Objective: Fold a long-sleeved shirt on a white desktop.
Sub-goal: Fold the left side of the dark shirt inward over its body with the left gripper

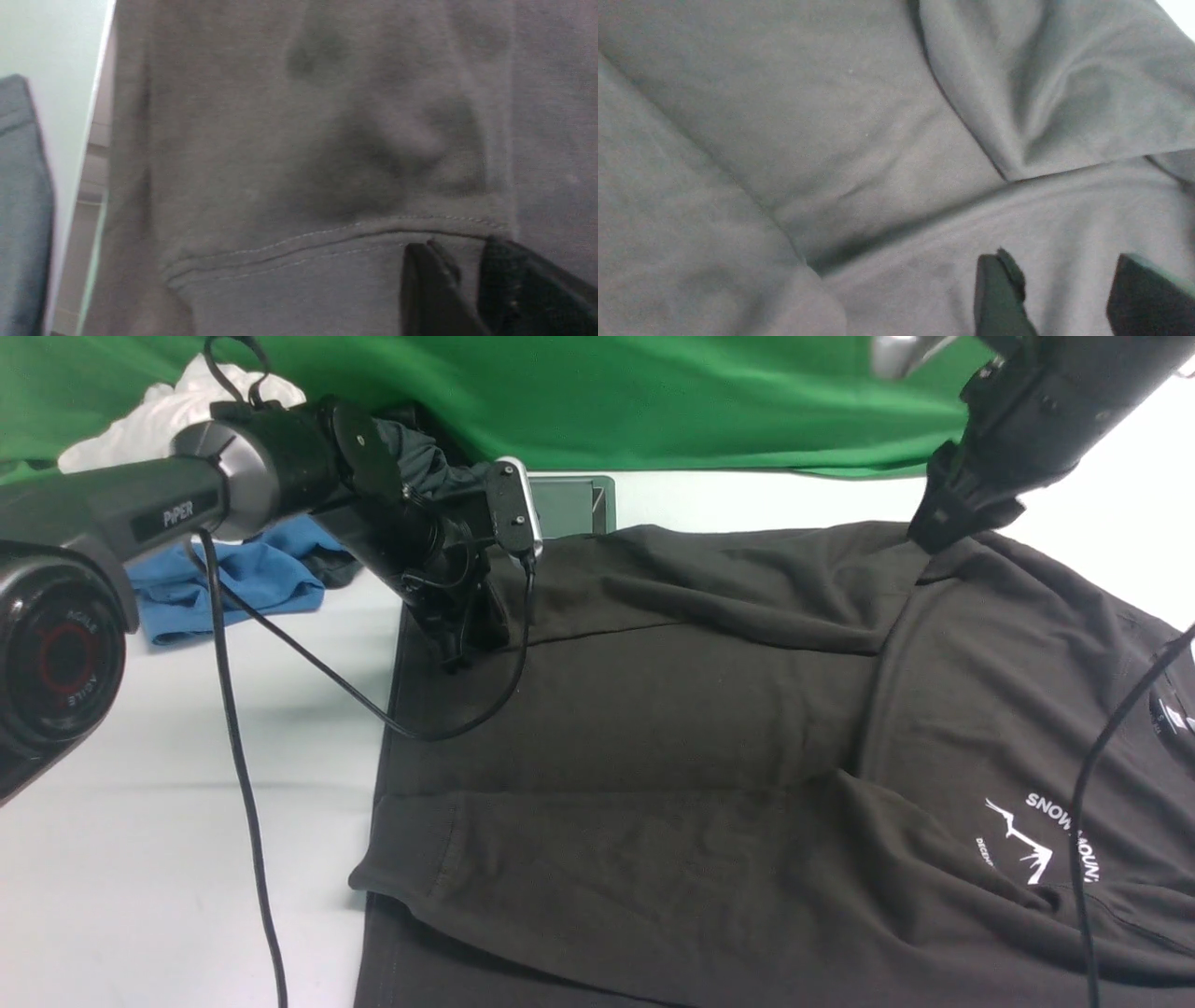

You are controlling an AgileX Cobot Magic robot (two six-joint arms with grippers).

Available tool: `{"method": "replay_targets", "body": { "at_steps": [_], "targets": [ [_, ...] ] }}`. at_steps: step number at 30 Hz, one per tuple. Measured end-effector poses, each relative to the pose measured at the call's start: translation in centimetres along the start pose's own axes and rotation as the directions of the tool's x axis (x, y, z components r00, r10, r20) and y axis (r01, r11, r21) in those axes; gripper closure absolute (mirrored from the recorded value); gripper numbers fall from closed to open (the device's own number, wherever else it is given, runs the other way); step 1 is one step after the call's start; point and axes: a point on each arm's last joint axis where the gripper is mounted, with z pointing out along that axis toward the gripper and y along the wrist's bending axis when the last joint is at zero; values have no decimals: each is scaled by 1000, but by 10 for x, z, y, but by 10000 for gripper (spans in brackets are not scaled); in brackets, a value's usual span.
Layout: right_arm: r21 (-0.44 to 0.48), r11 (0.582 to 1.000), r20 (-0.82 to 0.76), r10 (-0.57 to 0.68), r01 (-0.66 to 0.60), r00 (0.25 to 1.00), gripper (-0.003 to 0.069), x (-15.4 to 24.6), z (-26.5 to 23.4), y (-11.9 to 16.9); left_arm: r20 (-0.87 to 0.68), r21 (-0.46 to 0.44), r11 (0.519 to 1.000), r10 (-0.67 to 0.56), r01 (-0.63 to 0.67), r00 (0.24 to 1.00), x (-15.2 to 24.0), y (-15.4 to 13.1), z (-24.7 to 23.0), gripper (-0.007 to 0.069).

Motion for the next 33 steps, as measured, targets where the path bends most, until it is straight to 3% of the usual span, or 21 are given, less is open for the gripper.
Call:
{"method": "replay_targets", "body": {
  "at_steps": [4,16,24,33],
  "targets": [
    [7,1000,12,-2,2,1000,311,0,-6,1,-4,9,1000,6,-6,1000,-1,-1,-4,594],
    [-7,1000,18,6,-6,1000,311,0,-6,3,-18,16,1000,11,-11,1000,-10,-4,-44,601],
    [-9,1000,20,7,-7,1000,311,0,-6,3,-65,110,993,37,-29,997,-6,-12,-48,601],
    [-9,1000,20,7,-7,1000,311,0,-6,3,-103,111,994,22,-10,994,-3,-12,-48,595]
  ]
}}
